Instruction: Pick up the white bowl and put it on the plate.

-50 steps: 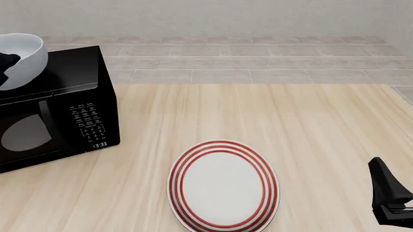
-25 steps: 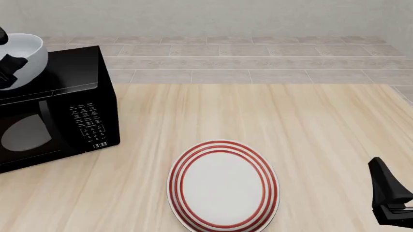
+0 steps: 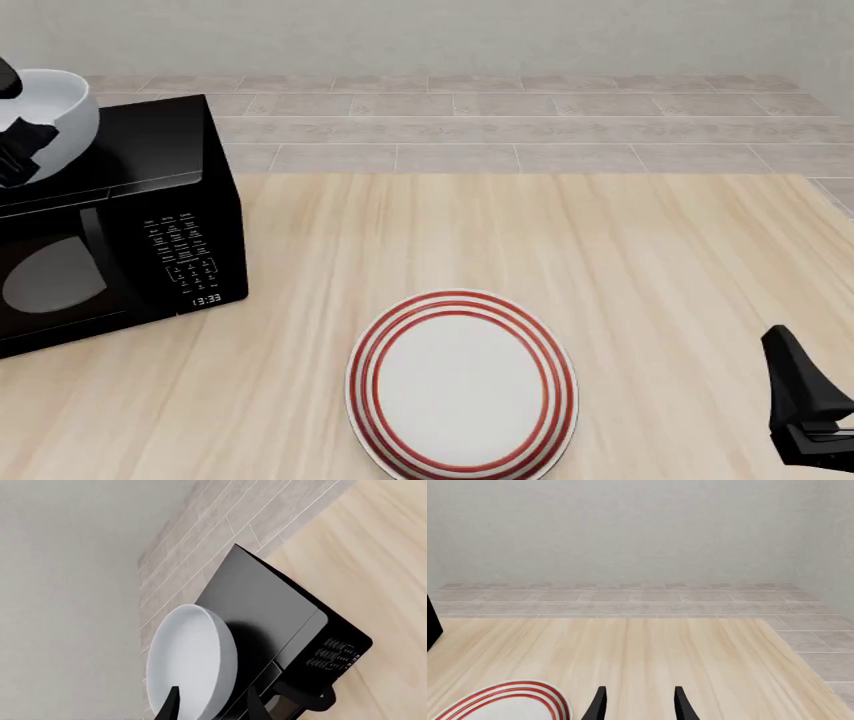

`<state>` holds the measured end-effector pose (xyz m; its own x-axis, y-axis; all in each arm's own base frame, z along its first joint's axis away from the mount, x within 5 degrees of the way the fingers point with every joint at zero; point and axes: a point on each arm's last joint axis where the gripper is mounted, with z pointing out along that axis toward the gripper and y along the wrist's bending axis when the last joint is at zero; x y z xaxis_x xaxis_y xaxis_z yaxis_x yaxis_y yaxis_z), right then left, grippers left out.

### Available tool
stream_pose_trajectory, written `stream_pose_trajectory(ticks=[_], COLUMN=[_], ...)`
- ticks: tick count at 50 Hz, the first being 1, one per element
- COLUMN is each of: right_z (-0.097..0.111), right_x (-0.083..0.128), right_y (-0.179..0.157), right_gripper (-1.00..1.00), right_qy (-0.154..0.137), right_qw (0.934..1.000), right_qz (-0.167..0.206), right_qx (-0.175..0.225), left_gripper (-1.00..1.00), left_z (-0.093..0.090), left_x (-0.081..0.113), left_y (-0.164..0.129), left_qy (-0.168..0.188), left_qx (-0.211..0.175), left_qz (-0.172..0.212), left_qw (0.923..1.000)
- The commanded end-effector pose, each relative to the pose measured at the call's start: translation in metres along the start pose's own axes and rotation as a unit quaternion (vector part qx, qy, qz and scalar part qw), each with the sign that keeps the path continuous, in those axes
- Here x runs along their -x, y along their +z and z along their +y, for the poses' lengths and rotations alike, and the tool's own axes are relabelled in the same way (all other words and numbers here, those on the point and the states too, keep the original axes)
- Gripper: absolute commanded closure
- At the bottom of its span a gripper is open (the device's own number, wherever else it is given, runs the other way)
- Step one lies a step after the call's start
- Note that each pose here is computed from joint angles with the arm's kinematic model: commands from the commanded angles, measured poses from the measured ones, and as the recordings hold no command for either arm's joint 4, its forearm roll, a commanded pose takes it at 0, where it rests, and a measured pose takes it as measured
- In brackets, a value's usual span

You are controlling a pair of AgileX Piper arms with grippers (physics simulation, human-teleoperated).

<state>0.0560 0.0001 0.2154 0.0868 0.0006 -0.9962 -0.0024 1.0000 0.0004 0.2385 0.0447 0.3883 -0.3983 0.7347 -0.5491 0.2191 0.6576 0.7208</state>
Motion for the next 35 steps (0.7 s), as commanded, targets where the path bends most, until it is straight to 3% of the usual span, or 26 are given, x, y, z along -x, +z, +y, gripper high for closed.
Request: stream_pose_trajectory(ticks=[1,35], right_z=[0.000,0.000], right_x=[0.000,0.000], right_y=[0.000,0.000], right_gripper=[-1.00,-1.00], right_qy=[0.000,0.000], right_qw=[1.0000,1.0000], right_qz=[0.000,0.000], right_qx=[-0.001,-0.001], left_gripper=[-1.00,-1.00], left_z=[0.001,0.004], left_x=[-0.002,-0.005], left_y=[-0.002,0.017], left_qy=[0.000,-0.010], left_qx=[0.003,0.003], left_qz=[0.003,0.012], left_qw=[1.0000,0.9999])
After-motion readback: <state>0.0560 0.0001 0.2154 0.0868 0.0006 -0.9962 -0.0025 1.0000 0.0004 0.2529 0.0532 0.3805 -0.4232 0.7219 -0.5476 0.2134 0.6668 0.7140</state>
